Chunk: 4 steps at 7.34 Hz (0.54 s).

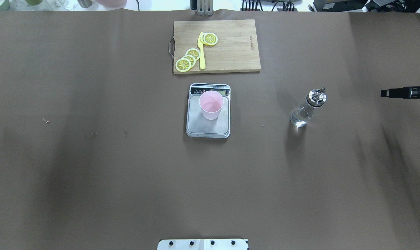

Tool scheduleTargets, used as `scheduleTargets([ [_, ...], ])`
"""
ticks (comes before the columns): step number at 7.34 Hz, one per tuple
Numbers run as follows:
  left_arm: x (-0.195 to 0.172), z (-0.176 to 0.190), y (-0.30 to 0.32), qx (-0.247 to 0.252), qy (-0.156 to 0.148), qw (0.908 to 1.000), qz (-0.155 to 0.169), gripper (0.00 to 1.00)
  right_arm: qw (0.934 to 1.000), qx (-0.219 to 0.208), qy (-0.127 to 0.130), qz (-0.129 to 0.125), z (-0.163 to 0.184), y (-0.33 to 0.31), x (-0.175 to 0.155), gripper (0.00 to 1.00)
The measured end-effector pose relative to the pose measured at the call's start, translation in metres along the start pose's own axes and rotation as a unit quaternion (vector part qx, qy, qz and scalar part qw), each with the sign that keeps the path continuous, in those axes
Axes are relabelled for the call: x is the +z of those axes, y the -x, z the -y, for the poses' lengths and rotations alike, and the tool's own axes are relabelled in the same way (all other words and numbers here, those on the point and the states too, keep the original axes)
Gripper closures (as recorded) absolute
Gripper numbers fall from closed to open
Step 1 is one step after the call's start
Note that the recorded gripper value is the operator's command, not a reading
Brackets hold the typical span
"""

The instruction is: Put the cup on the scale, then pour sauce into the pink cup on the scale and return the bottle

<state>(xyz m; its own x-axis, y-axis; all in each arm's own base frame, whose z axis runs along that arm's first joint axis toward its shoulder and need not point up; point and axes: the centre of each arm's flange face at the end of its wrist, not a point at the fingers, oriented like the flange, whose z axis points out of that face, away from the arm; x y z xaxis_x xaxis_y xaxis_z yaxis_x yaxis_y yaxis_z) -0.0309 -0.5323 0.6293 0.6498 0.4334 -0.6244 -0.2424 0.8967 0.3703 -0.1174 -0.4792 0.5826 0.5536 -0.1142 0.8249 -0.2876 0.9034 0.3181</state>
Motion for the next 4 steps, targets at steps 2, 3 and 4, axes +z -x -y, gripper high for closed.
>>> scheduleTargets([
  [2,-0.002,-0.007,0.006,-0.020,0.004,0.9997,-0.015,0.00,0.9987,-0.001,0.044,-0.026,0.025,-0.033,-0.018,0.00],
  [3,0.001,-0.011,0.010,-0.032,0.012,0.9992,-0.020,0.00,0.9972,0.001,0.062,-0.041,0.032,-0.045,-0.023,0.00],
  [4,0.004,-0.018,0.018,-0.049,0.021,0.9983,-0.024,0.00,0.9949,0.009,0.084,-0.055,0.034,-0.055,-0.023,0.00],
])
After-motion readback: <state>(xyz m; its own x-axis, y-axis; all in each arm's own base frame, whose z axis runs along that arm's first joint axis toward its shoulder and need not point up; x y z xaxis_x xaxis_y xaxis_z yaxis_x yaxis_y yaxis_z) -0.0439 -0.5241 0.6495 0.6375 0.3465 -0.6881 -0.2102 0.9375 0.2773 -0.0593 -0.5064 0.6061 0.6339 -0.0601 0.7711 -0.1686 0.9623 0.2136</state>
